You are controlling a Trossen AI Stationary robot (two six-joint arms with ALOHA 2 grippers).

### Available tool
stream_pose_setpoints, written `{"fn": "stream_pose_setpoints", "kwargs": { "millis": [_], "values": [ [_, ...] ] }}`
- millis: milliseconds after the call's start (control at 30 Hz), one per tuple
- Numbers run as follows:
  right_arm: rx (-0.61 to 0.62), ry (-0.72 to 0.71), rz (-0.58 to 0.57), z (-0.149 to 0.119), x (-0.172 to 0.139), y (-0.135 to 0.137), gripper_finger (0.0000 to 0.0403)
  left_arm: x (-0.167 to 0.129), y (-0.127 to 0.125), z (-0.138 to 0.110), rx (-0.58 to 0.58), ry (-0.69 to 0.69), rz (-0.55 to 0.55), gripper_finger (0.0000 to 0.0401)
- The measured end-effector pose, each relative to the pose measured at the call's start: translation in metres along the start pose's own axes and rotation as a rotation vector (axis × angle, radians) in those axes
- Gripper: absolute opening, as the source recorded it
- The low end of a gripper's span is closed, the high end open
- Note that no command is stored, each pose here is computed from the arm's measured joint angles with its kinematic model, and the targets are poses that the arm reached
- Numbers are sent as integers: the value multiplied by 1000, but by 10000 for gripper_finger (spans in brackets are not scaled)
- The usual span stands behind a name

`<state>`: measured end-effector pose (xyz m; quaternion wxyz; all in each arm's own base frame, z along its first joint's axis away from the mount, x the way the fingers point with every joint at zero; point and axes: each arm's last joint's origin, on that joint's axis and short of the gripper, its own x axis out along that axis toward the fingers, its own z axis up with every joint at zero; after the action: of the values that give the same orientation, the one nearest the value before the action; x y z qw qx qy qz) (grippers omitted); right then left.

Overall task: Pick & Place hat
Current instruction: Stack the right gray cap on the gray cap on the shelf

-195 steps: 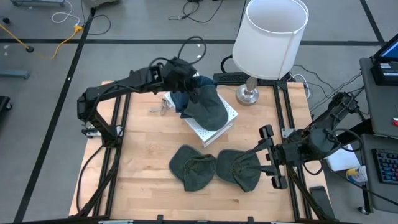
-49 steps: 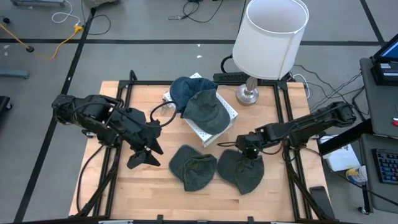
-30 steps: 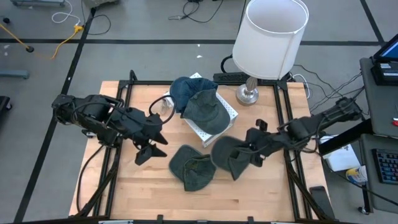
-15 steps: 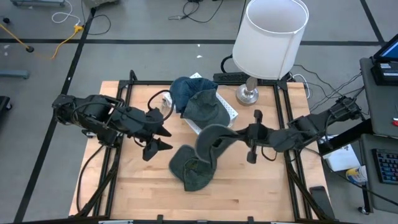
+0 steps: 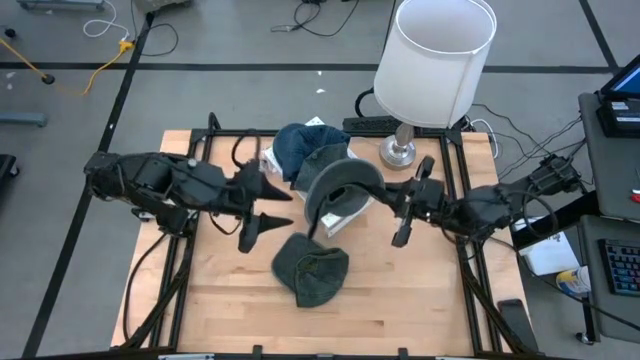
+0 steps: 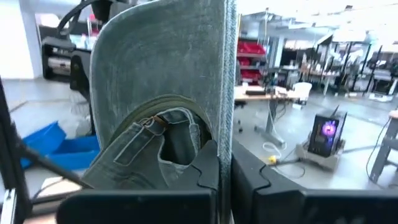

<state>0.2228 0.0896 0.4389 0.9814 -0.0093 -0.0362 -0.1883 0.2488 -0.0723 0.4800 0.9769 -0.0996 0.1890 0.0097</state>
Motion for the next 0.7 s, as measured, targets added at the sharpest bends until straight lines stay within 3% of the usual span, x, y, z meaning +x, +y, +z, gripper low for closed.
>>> {"fn": "stream_pose_setpoints", "kwargs": {
  "millis": [267, 600, 700],
  "values": [
    [-32, -47, -107, 4, 5, 2, 3, 4, -3, 16, 150, -182, 59, 257],
    [-33, -91, -115, 7, 8, 5, 3, 24, -3, 22, 183, -243, 129, 256],
    [-22, -99, -118, 9, 8, 4, 3, 28, -2, 22, 175, -246, 158, 236]
  ]
}}
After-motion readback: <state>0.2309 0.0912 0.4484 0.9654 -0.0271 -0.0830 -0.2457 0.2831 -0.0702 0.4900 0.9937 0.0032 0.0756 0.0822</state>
